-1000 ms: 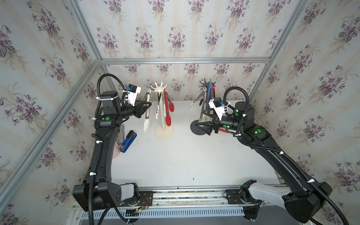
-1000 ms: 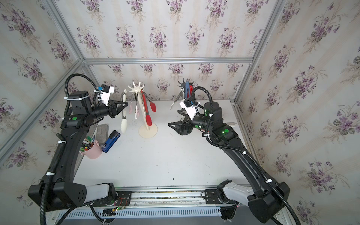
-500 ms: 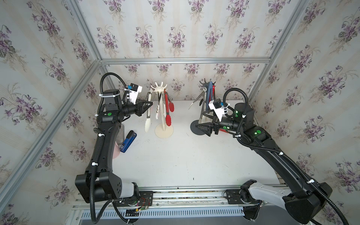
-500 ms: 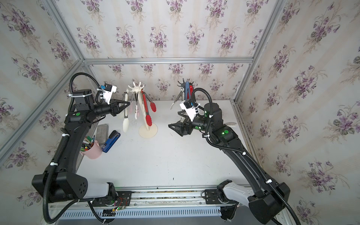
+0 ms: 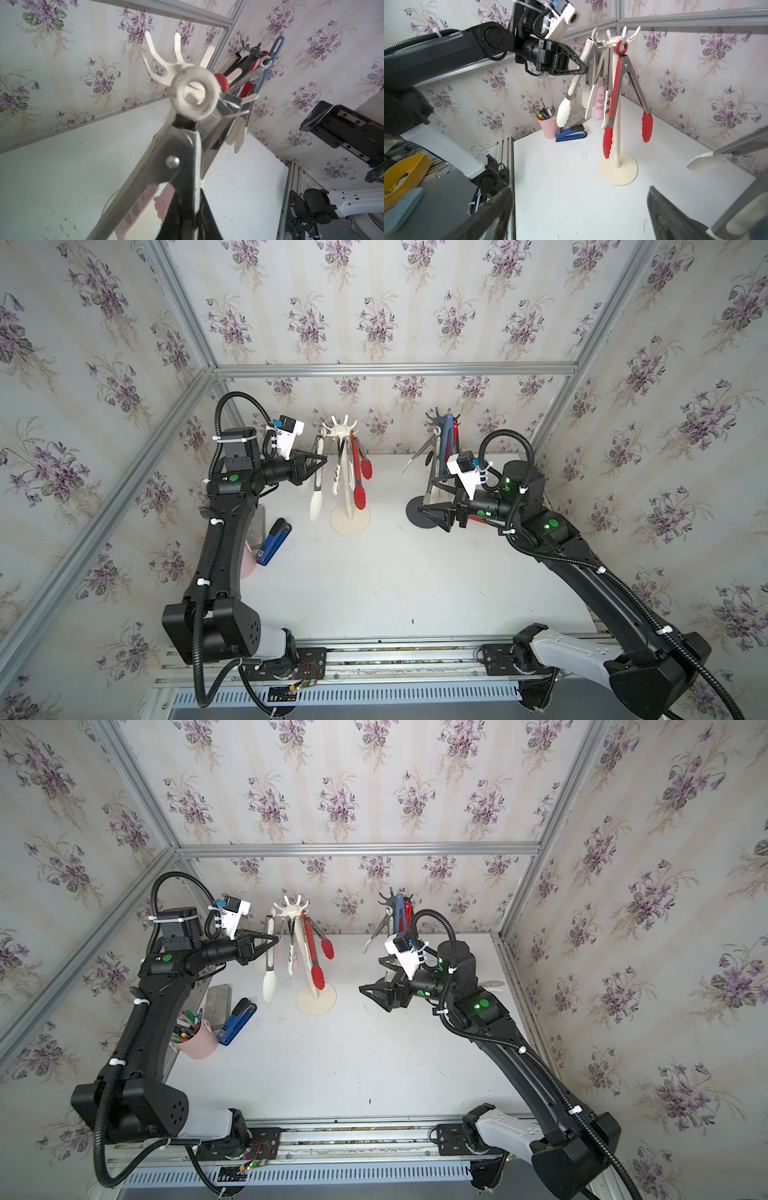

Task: Hang food tongs on kitchen utensil racks
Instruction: Hang the food tongs on the rack.

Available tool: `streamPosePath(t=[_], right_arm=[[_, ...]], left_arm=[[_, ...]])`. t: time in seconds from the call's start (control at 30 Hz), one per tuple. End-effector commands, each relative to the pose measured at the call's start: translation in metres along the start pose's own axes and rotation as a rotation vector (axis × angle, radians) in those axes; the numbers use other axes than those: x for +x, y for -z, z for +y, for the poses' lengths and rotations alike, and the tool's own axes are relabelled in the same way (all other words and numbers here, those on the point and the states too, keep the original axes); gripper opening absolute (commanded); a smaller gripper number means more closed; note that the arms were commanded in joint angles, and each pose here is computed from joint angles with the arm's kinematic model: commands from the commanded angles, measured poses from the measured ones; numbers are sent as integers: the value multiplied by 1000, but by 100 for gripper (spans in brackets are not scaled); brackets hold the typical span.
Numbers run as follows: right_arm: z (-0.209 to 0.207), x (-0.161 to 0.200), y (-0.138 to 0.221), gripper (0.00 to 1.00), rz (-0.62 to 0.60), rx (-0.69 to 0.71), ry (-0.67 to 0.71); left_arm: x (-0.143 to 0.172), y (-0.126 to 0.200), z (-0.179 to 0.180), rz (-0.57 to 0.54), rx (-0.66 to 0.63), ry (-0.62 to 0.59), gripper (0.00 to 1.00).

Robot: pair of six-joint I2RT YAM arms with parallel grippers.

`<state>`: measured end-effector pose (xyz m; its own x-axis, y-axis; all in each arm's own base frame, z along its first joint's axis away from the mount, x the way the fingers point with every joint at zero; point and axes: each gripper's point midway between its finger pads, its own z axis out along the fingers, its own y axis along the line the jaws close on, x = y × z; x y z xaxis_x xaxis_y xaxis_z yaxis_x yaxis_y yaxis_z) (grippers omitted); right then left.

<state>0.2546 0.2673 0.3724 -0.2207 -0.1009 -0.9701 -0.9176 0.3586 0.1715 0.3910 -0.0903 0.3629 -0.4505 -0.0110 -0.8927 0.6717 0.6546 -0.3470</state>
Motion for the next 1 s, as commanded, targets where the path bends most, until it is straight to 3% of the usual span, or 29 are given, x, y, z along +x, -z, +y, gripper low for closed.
streamPosePath(t=[0.0, 0.33, 0.53, 0.77, 0.97], right_arm=[[5, -6, 2, 100, -22, -20, 21], [7, -7, 4, 100, -30, -17, 28], [-1, -7, 3, 100, -34, 21, 1], [-12, -2, 6, 100, -22, 80, -54], [-30, -2, 27, 100, -56, 169, -140]], left_arm=[[1, -1, -5, 16, 38, 22, 6], [12, 2, -9, 71, 46, 26, 8], [12, 2, -9, 72, 43, 19, 19], [9, 3, -5, 70, 10, 6, 51], [3, 9, -1, 63, -58, -11, 89]])
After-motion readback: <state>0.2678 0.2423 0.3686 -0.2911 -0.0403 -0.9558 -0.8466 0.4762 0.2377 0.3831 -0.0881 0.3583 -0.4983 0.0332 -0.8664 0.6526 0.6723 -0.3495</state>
